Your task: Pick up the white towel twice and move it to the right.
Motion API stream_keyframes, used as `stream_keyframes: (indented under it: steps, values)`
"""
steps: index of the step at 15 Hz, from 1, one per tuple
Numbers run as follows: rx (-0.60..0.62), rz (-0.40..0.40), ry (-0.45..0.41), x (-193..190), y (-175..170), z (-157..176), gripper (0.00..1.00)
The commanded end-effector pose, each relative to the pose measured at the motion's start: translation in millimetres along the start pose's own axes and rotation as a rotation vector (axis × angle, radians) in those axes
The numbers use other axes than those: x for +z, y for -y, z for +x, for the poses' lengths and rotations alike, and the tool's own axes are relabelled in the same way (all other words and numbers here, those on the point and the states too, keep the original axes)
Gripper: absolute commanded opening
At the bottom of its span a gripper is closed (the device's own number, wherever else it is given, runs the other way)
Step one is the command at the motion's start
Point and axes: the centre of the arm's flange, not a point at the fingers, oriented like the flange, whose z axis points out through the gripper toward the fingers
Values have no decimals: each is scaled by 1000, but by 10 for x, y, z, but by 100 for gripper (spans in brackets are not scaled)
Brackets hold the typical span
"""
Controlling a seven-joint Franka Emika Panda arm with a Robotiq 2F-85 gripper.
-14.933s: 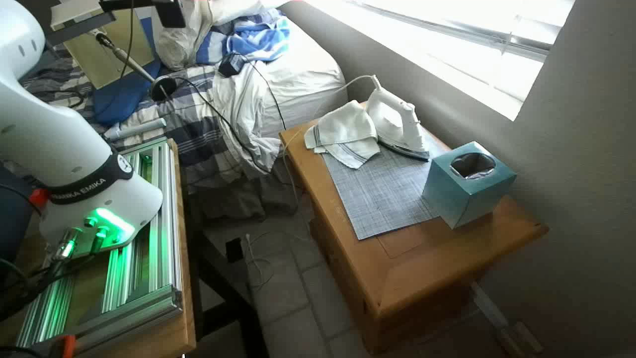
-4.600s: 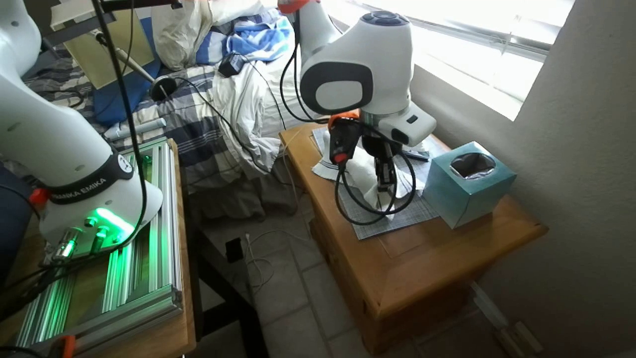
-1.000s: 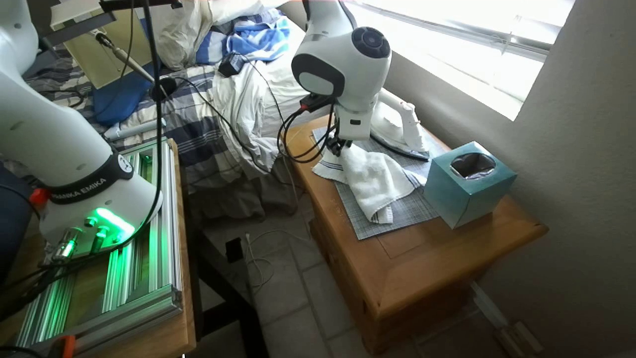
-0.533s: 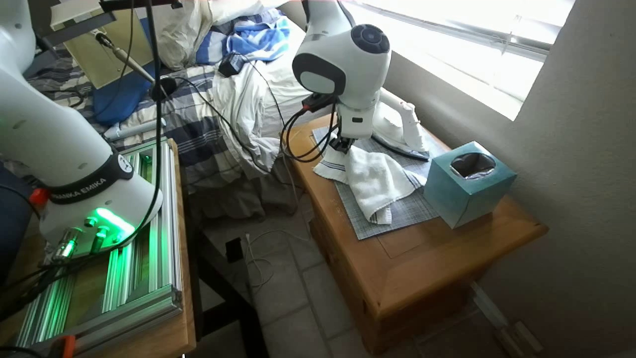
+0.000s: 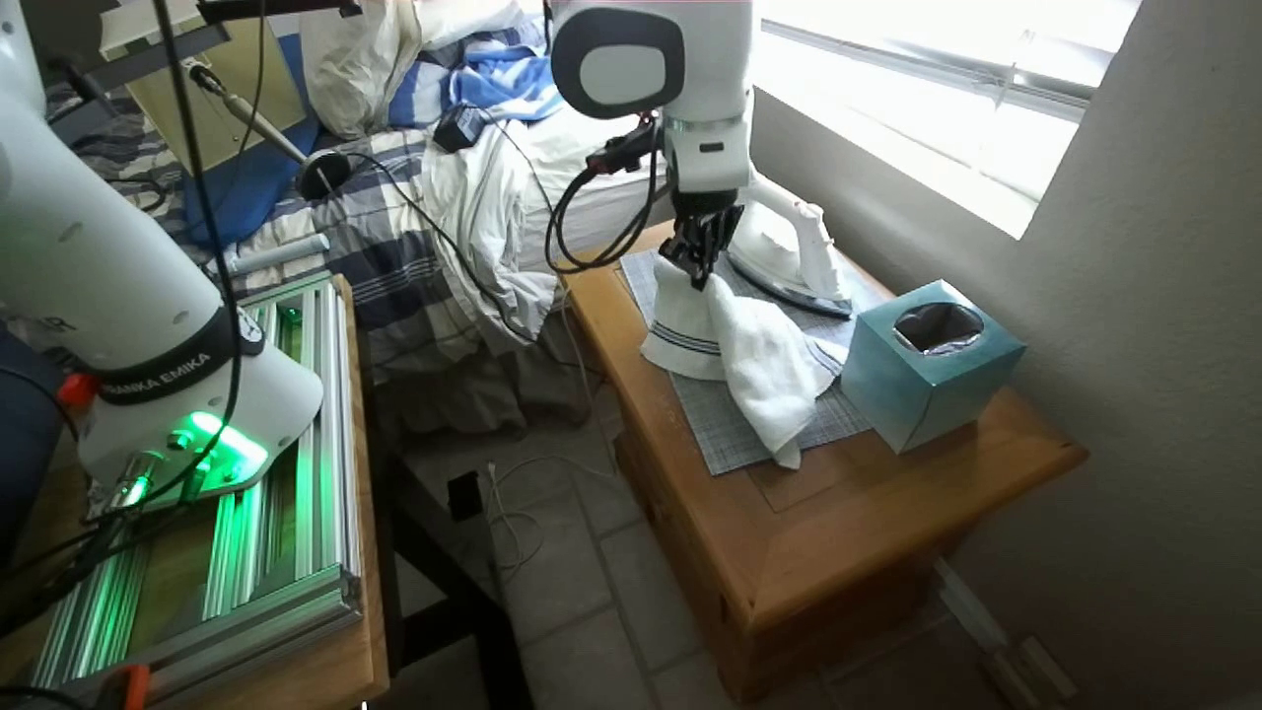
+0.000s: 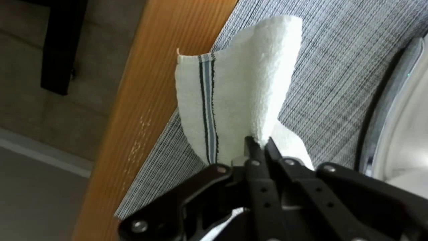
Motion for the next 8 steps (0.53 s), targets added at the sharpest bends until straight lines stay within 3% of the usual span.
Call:
stream_keyframes:
  steps: [1, 8]
  values:
    - [12, -78, -179, -653, -203, -133, 1]
    - [118, -253, -446, -1192, -465, 12, 1]
